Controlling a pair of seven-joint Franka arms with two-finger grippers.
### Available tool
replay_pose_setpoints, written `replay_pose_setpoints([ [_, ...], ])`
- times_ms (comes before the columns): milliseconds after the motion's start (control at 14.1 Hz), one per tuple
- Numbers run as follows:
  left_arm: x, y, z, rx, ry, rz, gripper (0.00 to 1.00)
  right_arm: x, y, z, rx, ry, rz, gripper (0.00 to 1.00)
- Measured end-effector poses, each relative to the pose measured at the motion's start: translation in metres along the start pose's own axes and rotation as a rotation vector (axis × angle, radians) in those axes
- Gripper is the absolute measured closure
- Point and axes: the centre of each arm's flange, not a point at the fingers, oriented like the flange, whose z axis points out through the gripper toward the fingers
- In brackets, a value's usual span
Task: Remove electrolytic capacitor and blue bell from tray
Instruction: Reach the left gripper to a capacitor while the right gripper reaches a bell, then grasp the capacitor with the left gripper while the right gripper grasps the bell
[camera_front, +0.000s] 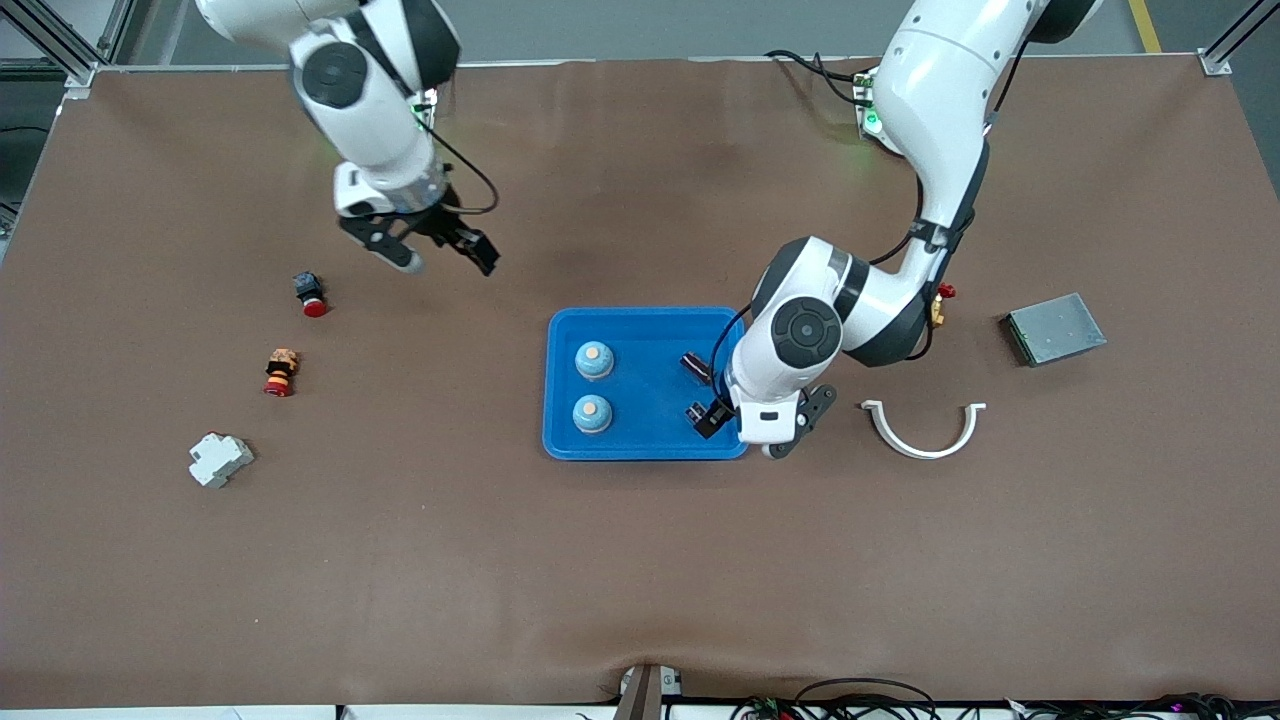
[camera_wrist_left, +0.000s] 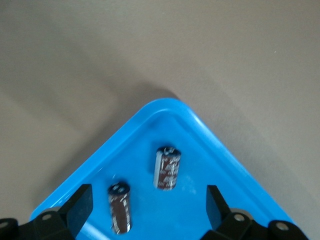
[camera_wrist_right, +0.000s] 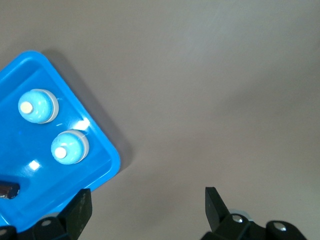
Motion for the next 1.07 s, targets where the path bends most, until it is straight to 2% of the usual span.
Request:
replay_pose_setpoints([
  [142,0.003,0.002,0.010,-0.024,0.009,-0.003,0.00,-0.004,-0.012,0.040,0.004,0.002,0.044,0.00],
  [284,0.006,0.006,0.018,-0.060,0.020,-0.005,0.00,0.000,-0.032,0.070,-0.026,-0.010,0.079,0.00],
  [568,0.003,0.012,0.033,-0.111,0.036,0.002,0.00,0.013,-0.091,0.103,-0.033,-0.021,0.164,0.00],
  [1065,-0.020,0.019,0.063,-0.104,0.033,0.036,0.00,0.001,-0.132,0.145,-0.049,-0.019,0.212,0.00],
])
